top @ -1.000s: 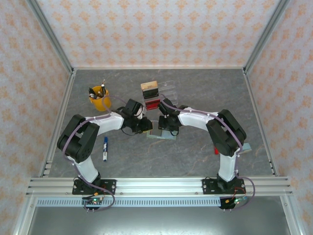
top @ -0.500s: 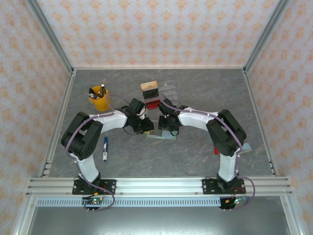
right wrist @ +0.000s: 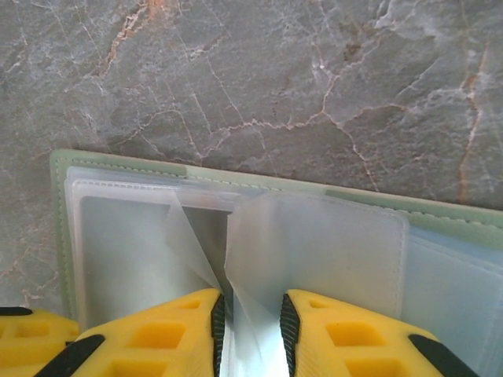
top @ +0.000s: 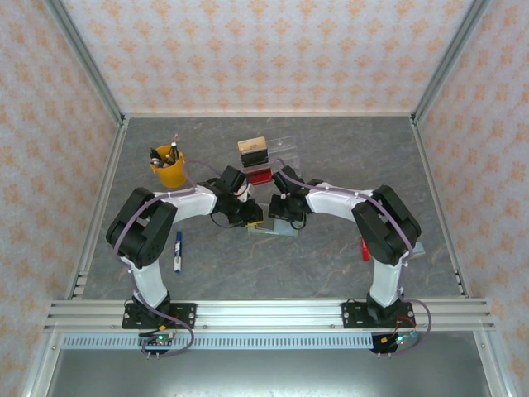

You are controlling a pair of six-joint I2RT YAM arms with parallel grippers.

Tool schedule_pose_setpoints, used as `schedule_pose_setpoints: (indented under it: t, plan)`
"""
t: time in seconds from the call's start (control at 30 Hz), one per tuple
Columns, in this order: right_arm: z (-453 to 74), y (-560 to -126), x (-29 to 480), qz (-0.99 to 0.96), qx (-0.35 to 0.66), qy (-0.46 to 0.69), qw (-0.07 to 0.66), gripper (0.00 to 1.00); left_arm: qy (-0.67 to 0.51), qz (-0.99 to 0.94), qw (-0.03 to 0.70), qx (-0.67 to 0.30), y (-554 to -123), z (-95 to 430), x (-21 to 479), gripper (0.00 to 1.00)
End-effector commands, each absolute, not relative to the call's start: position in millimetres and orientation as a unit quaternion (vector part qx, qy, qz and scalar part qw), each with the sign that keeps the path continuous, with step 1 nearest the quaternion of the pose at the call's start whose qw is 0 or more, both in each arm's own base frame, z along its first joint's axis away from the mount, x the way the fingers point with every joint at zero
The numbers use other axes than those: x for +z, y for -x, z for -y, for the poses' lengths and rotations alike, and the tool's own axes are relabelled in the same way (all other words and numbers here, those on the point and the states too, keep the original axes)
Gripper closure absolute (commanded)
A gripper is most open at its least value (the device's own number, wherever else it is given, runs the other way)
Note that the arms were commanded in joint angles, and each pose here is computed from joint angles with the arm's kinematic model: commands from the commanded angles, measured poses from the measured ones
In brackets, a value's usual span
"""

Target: Take the credit cards out of the card holder

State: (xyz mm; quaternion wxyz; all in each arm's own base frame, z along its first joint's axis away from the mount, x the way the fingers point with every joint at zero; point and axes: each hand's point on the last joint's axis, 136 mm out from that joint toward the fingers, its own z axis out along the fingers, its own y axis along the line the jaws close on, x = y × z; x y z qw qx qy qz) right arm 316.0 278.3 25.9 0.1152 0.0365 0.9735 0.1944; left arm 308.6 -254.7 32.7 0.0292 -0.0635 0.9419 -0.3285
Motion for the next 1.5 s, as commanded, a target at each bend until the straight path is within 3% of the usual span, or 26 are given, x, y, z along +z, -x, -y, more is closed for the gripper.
schedule_pose_setpoints:
  t: [0.0, 0.43, 0.73, 0.9, 1.03, 1.2, 1.47]
  plan:
    - [-262, -310, 18, -0.975, 0.185, -0.058, 0.104, 0.70, 0.047, -0.926, 0.031, -0.374, -308, 271, 46, 0.81]
    - [-223, -315, 97, -0.947, 0.202, -0.116, 0.221, 0.55, 0.022, -0.884, 0.063, -0.463, -309, 311, 88, 0.72]
    - [-180, -304, 127, -0.928, 0.185, -0.162, 0.278, 0.50, 0.004, -0.894, 0.078, -0.440, -308, 340, 98, 0.55]
    - [-179, -300, 135, -0.927, 0.193, -0.156, 0.281, 0.49, 0.006, -0.906, 0.090, -0.413, -313, 332, 95, 0.51]
    - [-193, -301, 132, -0.934, 0.207, -0.135, 0.258, 0.51, 0.035, -0.921, 0.112, -0.372, -322, 305, 89, 0.51]
    - [-218, -307, 111, -0.944, 0.226, -0.118, 0.208, 0.61, 0.061, -0.928, 0.110, -0.351, -330, 283, 71, 0.53]
    - [-233, -311, 70, -0.957, 0.216, -0.125, 0.148, 0.72, 0.063, -0.922, 0.080, -0.374, -335, 289, 56, 0.61]
